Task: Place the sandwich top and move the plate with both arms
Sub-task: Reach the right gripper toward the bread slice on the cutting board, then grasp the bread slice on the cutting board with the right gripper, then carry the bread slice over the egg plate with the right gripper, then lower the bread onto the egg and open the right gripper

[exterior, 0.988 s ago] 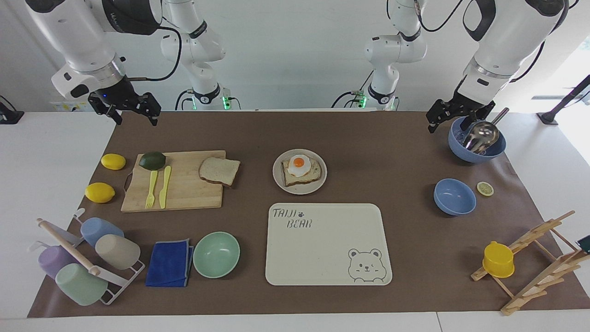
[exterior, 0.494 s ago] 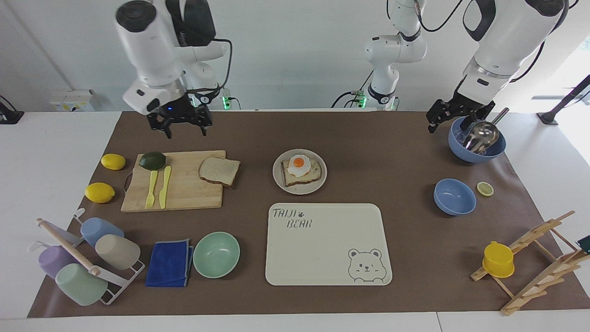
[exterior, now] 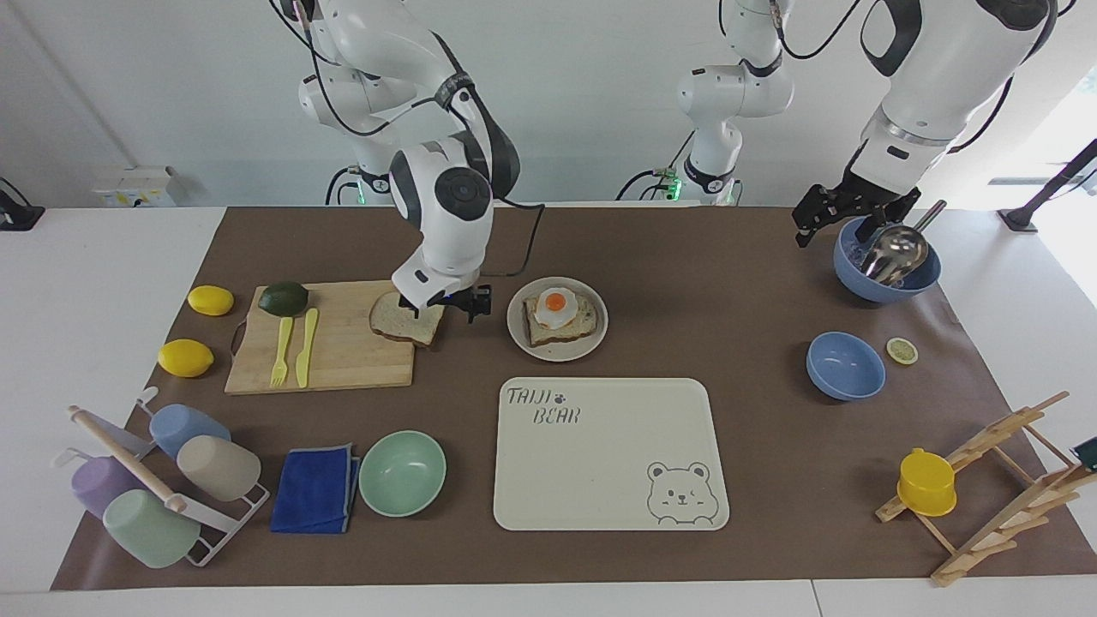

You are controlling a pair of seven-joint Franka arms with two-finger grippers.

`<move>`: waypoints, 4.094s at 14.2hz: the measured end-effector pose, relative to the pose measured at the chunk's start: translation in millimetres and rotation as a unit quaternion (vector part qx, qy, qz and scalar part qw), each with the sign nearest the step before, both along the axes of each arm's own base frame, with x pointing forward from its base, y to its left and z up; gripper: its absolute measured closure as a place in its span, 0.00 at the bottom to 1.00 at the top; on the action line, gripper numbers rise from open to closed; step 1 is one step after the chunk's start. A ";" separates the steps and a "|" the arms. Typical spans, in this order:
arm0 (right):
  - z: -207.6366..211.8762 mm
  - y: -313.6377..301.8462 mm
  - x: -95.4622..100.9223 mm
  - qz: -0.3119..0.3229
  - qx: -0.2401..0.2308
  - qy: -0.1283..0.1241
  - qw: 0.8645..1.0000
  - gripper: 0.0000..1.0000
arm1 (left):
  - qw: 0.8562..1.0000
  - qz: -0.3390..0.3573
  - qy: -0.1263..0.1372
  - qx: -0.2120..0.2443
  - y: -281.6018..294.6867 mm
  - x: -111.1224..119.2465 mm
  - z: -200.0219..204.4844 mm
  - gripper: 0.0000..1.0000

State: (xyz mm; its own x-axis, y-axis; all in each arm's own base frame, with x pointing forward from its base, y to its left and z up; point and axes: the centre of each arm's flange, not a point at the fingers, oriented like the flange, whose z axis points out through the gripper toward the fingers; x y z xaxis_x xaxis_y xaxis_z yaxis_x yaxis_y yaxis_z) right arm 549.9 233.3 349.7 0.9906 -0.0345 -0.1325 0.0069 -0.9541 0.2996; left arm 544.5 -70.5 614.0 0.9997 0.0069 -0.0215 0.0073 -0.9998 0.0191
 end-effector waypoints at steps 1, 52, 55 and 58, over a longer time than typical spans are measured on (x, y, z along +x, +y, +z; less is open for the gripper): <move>-13.6 2.2 -0.8 -0.001 -0.016 0.003 1.000 0.00 | 1.000 0.000 0.000 0.000 0.0 0.0 0.0 0.00; 42.9 194.1 -81.4 0.115 0.073 -0.090 0.987 0.20 | 0.998 0.008 0.013 -0.058 -12.9 -0.9 -46.2 0.00; 104.8 138.8 -47.0 0.036 0.125 -0.111 0.985 0.00 | 0.998 0.008 0.009 -0.066 -19.1 -2.6 -59.8 0.00; 151.4 75.5 -25.4 -0.015 0.130 -0.121 0.984 0.00 | 0.997 0.002 0.013 -0.081 -37.2 -12.1 -83.2 0.00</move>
